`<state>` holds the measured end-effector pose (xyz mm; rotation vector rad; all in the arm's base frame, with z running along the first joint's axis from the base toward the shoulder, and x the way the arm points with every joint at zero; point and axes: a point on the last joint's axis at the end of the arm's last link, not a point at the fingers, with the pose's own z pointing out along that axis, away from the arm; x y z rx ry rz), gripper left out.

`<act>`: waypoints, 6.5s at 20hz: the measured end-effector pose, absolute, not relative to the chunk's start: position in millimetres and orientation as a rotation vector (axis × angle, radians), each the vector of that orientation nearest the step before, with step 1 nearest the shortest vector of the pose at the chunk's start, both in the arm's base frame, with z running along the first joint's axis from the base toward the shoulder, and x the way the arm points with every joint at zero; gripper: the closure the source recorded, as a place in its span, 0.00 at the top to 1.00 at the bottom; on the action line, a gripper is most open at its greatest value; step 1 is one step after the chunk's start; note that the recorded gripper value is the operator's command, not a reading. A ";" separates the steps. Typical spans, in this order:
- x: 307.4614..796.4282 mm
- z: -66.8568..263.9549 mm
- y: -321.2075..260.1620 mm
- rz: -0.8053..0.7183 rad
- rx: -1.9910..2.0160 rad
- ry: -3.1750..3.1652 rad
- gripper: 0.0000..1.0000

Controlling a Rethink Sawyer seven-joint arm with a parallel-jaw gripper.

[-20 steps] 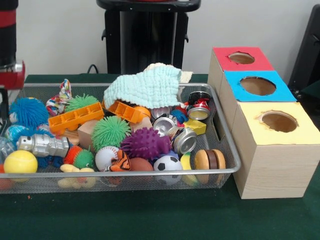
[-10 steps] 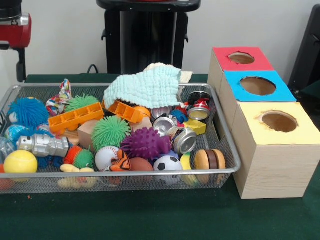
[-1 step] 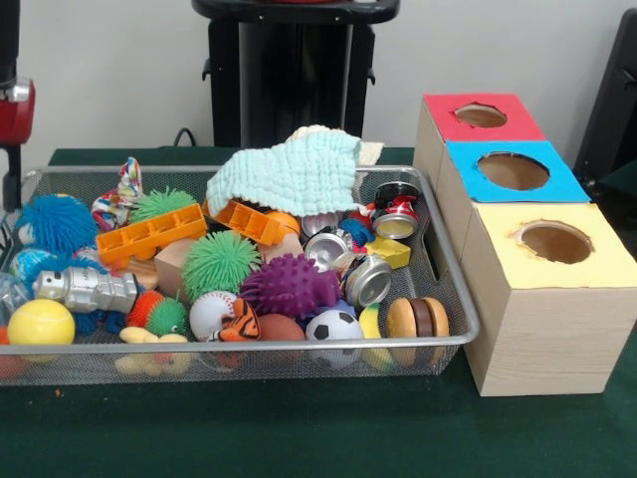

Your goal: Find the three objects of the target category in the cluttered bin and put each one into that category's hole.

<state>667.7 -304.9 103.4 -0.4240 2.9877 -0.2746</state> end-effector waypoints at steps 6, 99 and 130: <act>652.9 52.1 -312.4 -0.202 -0.387 2.996 1.00; 626.9 -24.7 -348.9 -0.319 -0.405 3.169 1.00; 633.0 -30.4 -350.5 -0.208 -0.305 2.913 0.00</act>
